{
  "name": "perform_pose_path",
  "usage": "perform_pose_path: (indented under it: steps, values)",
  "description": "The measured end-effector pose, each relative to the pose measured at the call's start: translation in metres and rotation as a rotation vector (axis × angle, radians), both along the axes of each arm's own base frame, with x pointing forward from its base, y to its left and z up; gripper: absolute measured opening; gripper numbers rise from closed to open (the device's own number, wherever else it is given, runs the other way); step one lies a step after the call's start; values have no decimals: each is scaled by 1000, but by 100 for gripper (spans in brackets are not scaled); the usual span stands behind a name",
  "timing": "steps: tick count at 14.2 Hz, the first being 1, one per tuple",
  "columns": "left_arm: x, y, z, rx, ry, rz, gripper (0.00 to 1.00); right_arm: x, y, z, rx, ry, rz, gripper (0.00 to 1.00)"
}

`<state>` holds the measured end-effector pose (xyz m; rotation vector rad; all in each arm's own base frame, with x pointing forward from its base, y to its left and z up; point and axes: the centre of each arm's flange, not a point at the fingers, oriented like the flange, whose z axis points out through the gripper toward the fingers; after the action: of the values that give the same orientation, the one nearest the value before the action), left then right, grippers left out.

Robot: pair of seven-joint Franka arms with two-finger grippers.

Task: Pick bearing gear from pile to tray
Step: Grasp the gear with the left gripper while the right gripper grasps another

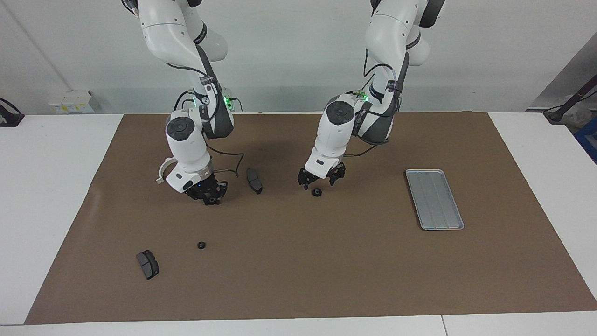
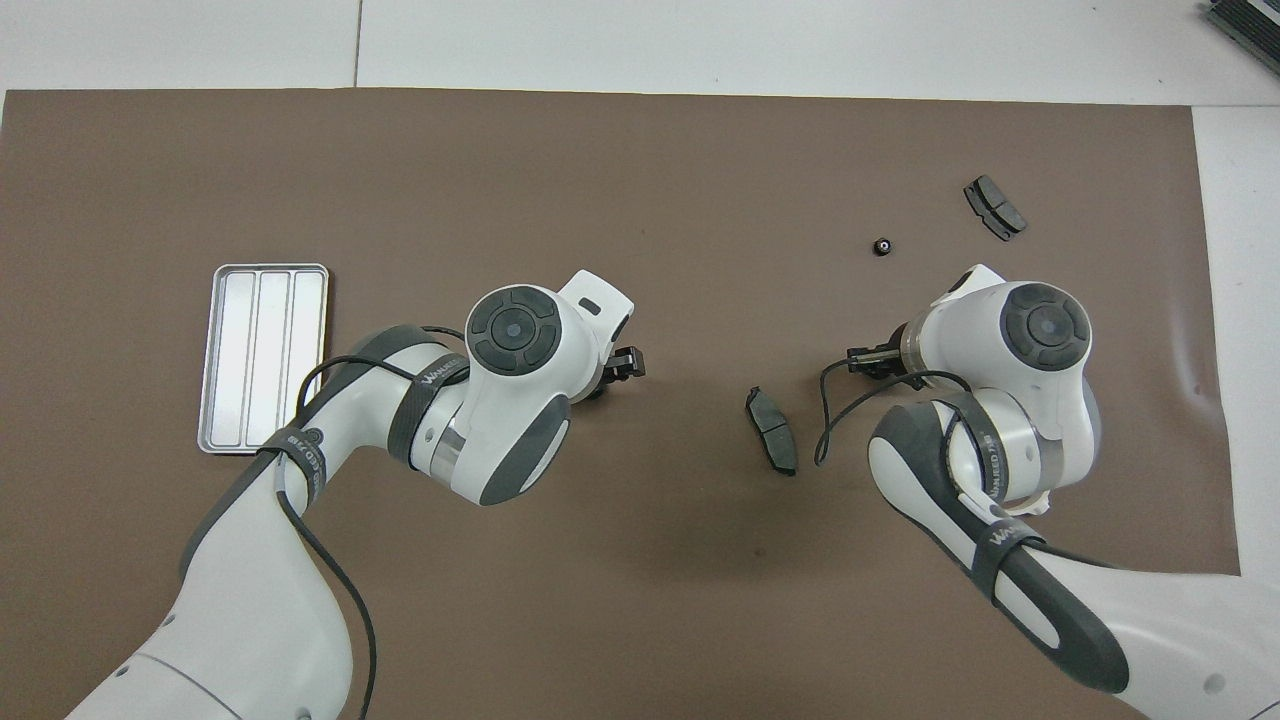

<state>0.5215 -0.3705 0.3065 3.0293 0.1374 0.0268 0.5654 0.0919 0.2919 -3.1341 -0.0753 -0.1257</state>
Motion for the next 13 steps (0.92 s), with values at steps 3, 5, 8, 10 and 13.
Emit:
perform_pose_path:
  steps: [3,5,8,10,13]
  values:
    - [2,0,-10,-1,-1,-8,94,4,4,13,6,-23,-22,35]
    - [2,0,-11,0,-1,-24,91,7,4,21,14,-20,-35,35]
    - [-1,-1,-15,9,13,-36,81,10,5,38,23,-1,-51,35]
    - [-1,-1,-15,13,17,-39,76,5,5,48,13,24,-50,35]
    - [-1,1,-14,21,25,-40,63,-2,14,60,5,43,-34,35]
